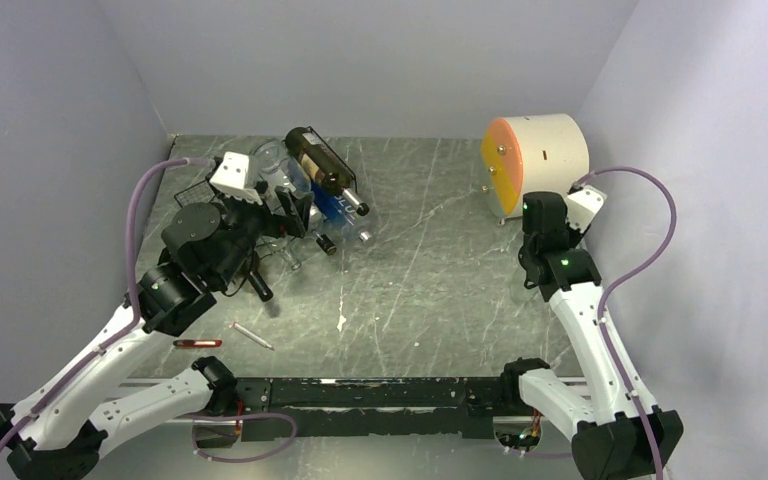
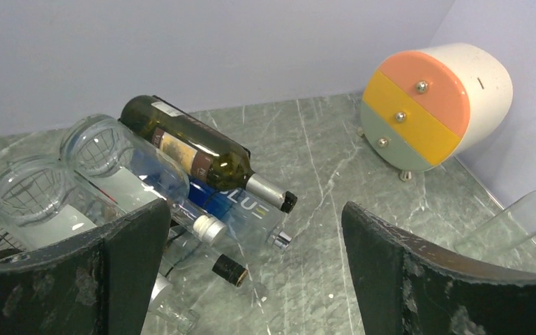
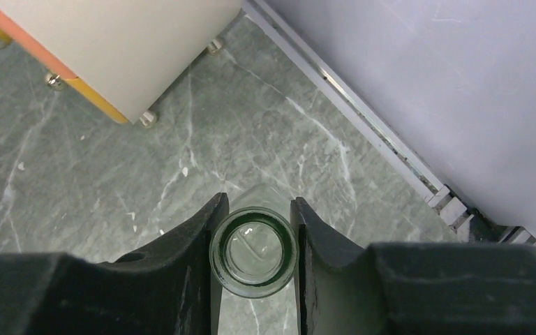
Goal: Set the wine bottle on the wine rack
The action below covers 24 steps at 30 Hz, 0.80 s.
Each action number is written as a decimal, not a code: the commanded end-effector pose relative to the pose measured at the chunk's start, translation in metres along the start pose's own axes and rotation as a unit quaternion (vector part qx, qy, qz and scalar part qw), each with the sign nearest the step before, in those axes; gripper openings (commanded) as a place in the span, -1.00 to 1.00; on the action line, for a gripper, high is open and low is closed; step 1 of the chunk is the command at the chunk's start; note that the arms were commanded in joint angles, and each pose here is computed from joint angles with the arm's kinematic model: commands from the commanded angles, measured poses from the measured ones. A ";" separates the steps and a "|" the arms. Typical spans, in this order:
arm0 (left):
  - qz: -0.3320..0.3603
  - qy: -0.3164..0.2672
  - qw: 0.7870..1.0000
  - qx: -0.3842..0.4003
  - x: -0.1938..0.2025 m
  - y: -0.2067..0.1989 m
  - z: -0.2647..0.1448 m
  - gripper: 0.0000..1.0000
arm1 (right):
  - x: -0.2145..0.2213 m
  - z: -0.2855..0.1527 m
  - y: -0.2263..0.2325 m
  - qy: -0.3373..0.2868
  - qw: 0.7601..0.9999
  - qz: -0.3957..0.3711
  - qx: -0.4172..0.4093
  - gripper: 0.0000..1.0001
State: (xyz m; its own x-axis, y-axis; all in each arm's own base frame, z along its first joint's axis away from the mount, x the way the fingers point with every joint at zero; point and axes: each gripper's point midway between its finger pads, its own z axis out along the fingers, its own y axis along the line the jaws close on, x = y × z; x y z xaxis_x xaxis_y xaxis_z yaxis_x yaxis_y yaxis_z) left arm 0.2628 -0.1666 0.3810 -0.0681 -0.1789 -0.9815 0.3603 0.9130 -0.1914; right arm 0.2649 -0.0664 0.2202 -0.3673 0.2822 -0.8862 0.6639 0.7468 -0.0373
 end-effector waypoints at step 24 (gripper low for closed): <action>0.004 0.075 0.910 0.407 0.137 -0.166 0.027 0.93 | -0.025 -0.096 0.154 0.051 0.872 -0.048 -0.484 -1.00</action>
State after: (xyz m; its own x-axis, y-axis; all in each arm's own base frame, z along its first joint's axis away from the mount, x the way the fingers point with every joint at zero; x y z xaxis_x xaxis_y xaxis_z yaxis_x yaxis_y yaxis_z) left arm 0.2340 -0.3251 0.2782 -0.2320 -0.0377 -0.9720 0.8651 0.4489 -0.2239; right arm 0.3100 0.0696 0.2585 -0.5356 0.1785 -0.8254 -0.0591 0.9671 0.2475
